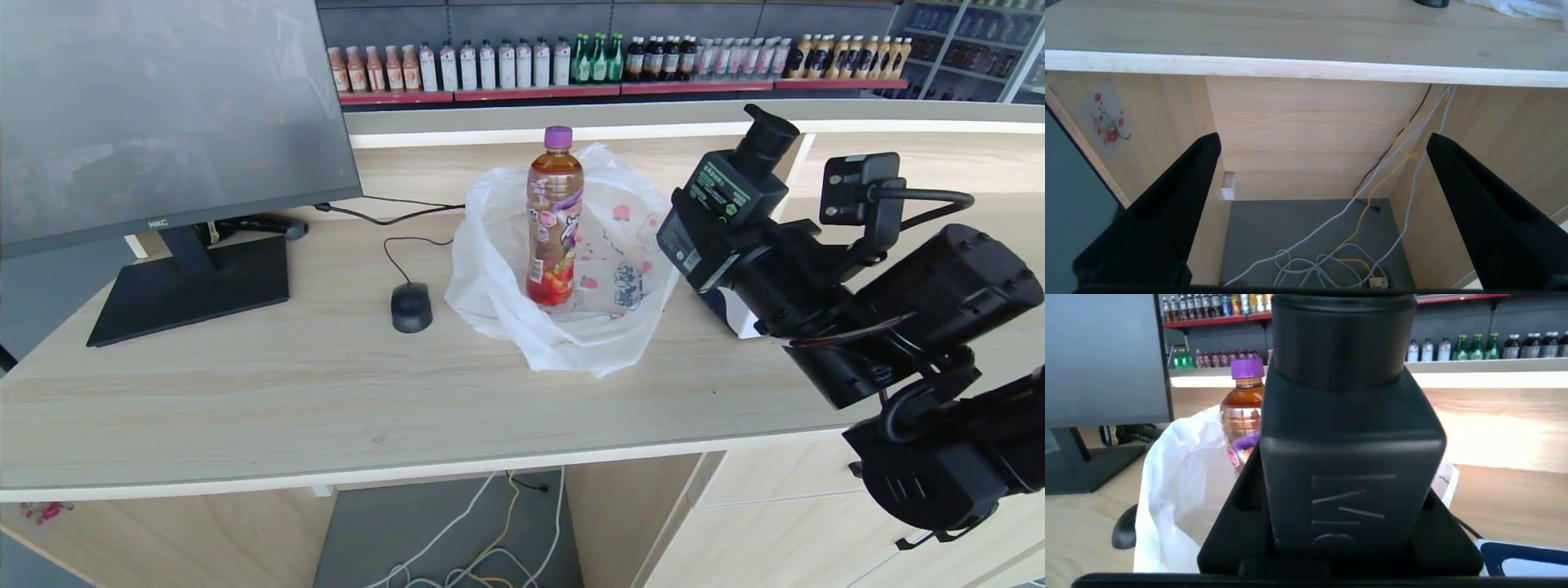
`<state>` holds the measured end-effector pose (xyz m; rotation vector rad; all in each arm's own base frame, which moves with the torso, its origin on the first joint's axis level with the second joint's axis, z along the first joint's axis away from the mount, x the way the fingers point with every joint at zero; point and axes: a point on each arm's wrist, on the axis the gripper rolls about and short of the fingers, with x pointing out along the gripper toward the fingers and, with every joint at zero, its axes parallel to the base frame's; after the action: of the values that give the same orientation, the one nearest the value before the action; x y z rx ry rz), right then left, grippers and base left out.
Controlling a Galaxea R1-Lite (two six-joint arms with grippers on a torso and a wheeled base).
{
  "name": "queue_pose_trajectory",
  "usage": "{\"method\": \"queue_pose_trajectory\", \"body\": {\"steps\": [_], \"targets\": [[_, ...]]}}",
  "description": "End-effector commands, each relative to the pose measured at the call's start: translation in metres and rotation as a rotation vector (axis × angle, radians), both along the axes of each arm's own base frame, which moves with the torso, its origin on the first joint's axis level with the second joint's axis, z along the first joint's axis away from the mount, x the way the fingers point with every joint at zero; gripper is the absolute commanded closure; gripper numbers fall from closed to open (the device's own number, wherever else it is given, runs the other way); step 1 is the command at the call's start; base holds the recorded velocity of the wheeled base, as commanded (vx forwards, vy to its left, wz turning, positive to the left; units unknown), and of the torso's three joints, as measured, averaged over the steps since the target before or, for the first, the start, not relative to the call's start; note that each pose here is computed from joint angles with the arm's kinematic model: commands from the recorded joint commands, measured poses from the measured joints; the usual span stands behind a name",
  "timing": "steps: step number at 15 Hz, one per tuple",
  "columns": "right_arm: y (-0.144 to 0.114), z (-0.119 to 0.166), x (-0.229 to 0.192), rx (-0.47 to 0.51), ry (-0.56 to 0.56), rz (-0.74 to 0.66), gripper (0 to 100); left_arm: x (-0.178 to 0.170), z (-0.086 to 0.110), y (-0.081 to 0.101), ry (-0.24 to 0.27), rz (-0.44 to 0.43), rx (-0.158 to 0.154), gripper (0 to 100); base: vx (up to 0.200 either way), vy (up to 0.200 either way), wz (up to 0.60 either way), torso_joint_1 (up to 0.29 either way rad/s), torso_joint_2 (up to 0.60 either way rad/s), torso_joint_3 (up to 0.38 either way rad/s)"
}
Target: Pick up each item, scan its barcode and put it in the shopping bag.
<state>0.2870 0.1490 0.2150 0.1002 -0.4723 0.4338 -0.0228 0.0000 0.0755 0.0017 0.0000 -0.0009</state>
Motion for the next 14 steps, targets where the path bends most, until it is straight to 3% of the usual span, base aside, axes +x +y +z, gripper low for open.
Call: {"method": "queue_pose_trajectory", "body": {"steps": [1, 4, 9, 14], "targets": [[0.011, -0.013, 0.019, -0.008, 0.019, 0.005, 100, 0.0, 0.0, 0.0, 0.0, 0.001, 0.0, 0, 0.0, 0.0, 0.0, 0.0, 0.0, 0.0], [0.018, -0.025, 0.033, -0.015, 0.039, 0.014, 100, 0.0, 0.0, 0.0, 0.0, -0.001, 0.0, 0, 0.0, 0.0, 0.0, 0.0, 0.0, 0.0], [0.023, -0.003, 0.058, 0.016, 0.079, 0.031, 100, 0.0, 0.0, 0.0, 0.0, -0.001, 0.0, 0, 0.0, 0.0, 0.0, 0.0, 0.0, 0.0], [0.022, -0.011, 0.083, 0.002, 0.142, 0.008, 100, 0.0, 0.0, 0.0, 0.0, 0.001, 0.0, 0, 0.0, 0.0, 0.0, 0.0, 0.0, 0.0]]}}
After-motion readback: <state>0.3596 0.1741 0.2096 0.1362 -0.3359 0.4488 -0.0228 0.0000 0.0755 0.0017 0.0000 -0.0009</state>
